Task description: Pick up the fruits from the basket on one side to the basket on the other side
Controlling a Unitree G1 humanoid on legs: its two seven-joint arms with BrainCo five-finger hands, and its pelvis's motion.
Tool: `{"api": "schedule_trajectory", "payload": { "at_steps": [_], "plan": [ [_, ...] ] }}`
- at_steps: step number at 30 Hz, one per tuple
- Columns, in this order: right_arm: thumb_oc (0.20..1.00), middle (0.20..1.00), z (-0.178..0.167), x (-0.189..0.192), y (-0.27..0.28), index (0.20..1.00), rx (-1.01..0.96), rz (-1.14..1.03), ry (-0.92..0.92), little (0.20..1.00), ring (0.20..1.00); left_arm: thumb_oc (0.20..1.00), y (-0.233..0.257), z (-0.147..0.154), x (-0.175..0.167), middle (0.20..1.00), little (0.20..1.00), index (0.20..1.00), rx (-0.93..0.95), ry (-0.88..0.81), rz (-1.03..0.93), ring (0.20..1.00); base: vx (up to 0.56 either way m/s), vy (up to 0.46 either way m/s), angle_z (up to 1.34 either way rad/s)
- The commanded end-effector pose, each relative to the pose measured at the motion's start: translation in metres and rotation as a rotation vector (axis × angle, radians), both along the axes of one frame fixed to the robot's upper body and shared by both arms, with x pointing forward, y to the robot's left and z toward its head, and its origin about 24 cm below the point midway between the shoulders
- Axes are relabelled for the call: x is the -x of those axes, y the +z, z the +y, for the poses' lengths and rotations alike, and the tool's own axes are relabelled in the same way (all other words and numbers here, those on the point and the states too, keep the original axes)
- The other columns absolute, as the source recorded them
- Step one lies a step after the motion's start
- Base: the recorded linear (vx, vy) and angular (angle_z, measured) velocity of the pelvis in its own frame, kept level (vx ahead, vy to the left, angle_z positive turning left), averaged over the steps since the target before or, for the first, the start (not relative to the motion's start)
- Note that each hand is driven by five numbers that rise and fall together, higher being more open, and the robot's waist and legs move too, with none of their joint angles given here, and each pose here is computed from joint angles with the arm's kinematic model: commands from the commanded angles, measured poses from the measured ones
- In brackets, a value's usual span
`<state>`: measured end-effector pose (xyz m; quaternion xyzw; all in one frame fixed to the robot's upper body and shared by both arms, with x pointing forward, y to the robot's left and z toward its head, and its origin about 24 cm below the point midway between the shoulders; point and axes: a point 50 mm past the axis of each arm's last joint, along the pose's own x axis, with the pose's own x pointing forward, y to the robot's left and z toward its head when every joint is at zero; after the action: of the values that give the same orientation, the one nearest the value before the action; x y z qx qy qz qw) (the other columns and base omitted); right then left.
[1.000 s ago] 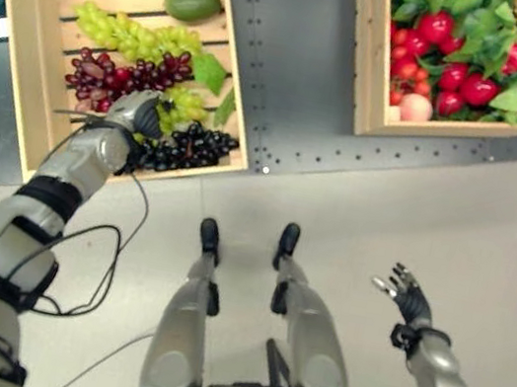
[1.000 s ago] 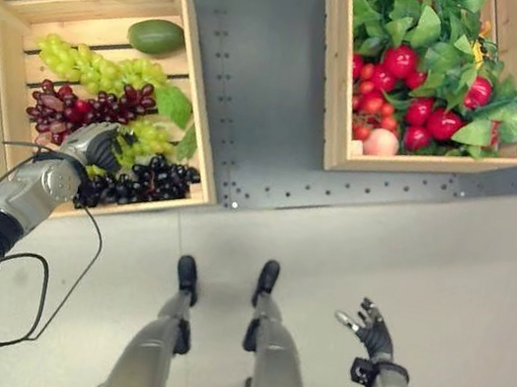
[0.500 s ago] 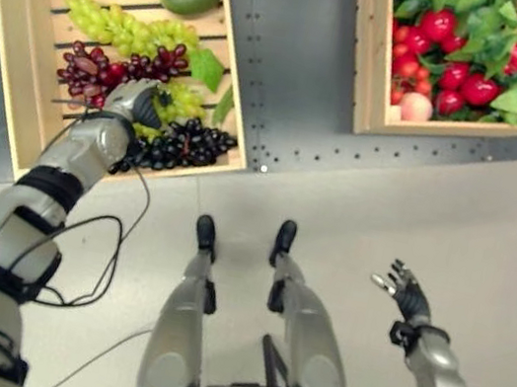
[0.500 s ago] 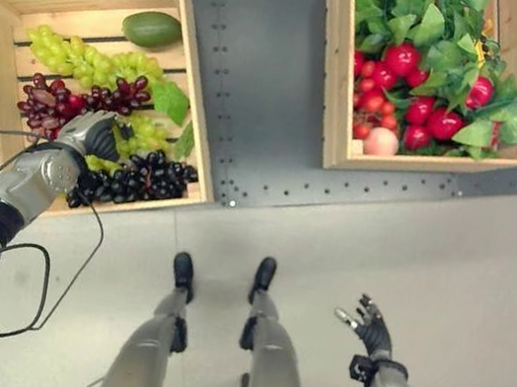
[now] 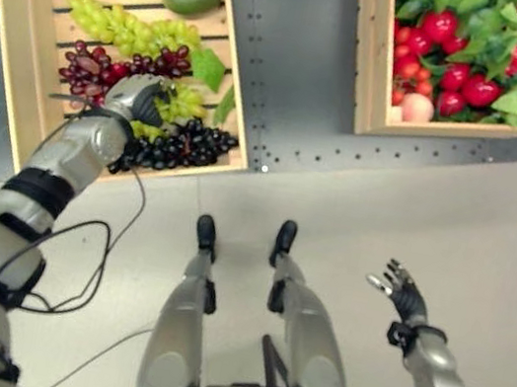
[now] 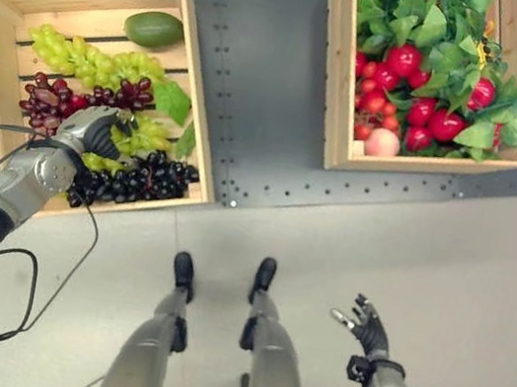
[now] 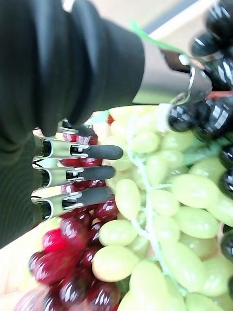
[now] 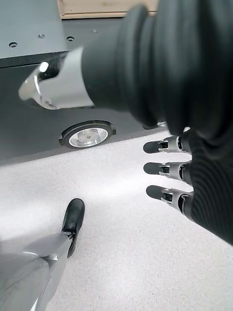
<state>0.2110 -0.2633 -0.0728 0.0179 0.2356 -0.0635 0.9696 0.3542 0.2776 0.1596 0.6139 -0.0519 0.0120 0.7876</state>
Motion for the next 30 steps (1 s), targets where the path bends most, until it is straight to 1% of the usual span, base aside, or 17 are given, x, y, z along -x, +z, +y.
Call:
{"api": "schedule_trajectory", "payload": {
  "at_steps": [1, 2, 4, 7, 12, 21, 25, 26, 30],
  "plan": [
    [1.0, 1.0, -0.018, 0.017, 0.002, 1.0, 0.013, -0.015, -0.055, 1.0, 1.0, 1.0, 0.012, 0.009, 0.008, 1.0, 1.0, 1.0, 0.03, -0.01, -0.054, 1.0, -0.01, -0.003, 0.04],
    [1.0, 1.0, -0.018, 0.017, 0.002, 1.0, 0.013, -0.014, -0.054, 1.0, 1.0, 1.0, 0.012, 0.01, 0.009, 1.0, 1.0, 1.0, 0.03, -0.009, -0.053, 1.0, -0.1, -0.002, 0.05],
    [1.0, 1.0, -0.022, 0.021, 0.001, 1.0, 0.011, -0.01, -0.07, 1.0, 1.0, 1.0, 0.016, 0.012, 0.021, 1.0, 1.0, 1.0, 0.038, -0.043, -0.07, 1.0, -0.05, -0.005, 0.01],
    [1.0, 1.0, -0.024, 0.027, -0.002, 1.0, 0.007, 0.006, -0.075, 1.0, 1.0, 1.0, 0.014, 0.02, 0.034, 1.0, 1.0, 1.0, 0.039, -0.04, -0.063, 1.0, 0.04, -0.017, 0.0],
    [1.0, 1.0, -0.026, 0.029, -0.003, 1.0, 0.011, 0.016, -0.076, 1.0, 1.0, 1.0, 0.012, 0.026, 0.037, 1.0, 1.0, 1.0, 0.026, -0.022, -0.057, 1.0, -0.02, -0.005, 0.03],
    [1.0, 1.0, -0.023, 0.019, 0.003, 1.0, 0.017, -0.009, -0.055, 1.0, 1.0, 1.0, 0.007, 0.033, 0.021, 1.0, 1.0, 1.0, 0.0, 0.071, -0.039, 1.0, 0.0, 0.0, 0.0],
    [1.0, 1.0, -0.022, 0.016, 0.005, 1.0, 0.023, -0.021, -0.038, 1.0, 1.0, 1.0, 0.01, 0.03, 0.01, 1.0, 1.0, 1.0, -0.014, 0.093, -0.049, 1.0, 0.0, 0.0, 0.0],
    [1.0, 1.0, -0.019, 0.013, 0.007, 1.0, 0.022, -0.03, -0.029, 1.0, 1.0, 1.0, 0.018, 0.026, 0.005, 1.0, 1.0, 1.0, -0.019, 0.087, -0.074, 1.0, 0.0, 0.0, 0.0],
    [1.0, 1.0, -0.016, 0.011, 0.007, 1.0, 0.017, -0.035, -0.022, 1.0, 1.0, 1.0, 0.023, 0.023, -0.002, 1.0, 1.0, 1.0, -0.026, 0.093, -0.084, 1.0, 0.0, 0.0, 0.0]
  ]
}}
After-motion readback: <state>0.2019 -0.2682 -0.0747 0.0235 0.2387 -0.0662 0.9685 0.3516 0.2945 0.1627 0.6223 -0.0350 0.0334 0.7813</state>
